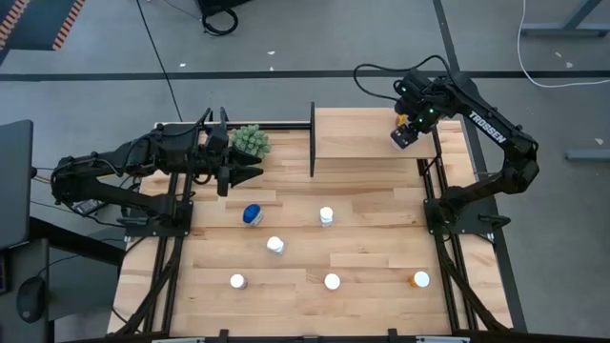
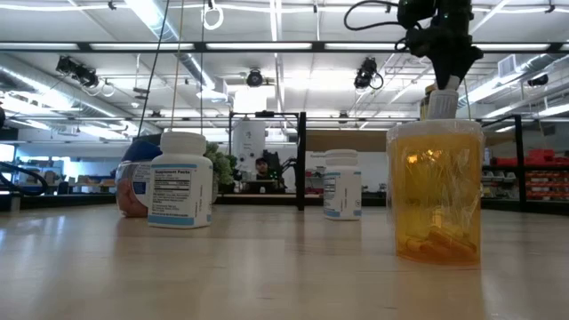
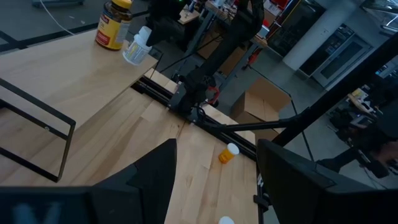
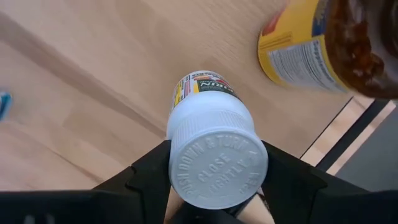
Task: Pick and place medicine bottles onto shelf by color
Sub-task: Put the white and black medicine bottle on the shelf
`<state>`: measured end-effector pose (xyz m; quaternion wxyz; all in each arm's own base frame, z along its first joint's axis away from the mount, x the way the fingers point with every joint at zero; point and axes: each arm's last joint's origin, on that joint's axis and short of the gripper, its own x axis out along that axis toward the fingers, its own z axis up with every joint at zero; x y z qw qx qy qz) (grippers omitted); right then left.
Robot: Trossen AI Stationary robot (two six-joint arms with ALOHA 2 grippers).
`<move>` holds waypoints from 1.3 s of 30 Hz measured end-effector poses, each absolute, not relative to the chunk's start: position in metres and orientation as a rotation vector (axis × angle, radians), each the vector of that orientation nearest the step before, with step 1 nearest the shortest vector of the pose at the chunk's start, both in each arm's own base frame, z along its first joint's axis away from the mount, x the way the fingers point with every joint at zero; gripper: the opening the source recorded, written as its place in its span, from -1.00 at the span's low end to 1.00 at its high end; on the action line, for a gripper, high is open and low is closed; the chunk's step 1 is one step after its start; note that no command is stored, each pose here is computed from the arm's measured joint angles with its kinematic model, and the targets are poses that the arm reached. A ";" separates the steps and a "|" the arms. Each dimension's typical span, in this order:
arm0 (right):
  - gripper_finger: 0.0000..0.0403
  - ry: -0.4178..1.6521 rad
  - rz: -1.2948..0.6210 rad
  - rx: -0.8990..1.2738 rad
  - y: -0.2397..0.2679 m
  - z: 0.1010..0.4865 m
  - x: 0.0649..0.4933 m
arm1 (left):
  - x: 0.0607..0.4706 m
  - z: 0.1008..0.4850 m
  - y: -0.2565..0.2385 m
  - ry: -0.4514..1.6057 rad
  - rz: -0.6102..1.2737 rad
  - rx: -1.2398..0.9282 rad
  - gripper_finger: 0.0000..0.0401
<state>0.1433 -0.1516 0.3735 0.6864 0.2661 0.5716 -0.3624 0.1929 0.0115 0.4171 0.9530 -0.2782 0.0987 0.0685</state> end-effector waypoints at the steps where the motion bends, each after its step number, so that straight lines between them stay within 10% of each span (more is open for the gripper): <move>1: 0.07 1.285 -0.801 0.584 -0.152 0.373 0.143 | 0.193 0.417 0.012 0.201 0.140 -0.565 0.14; 39: 0.17 1.286 -0.924 0.748 -0.156 0.356 0.118 | 0.193 0.417 0.014 0.194 0.154 -0.601 0.14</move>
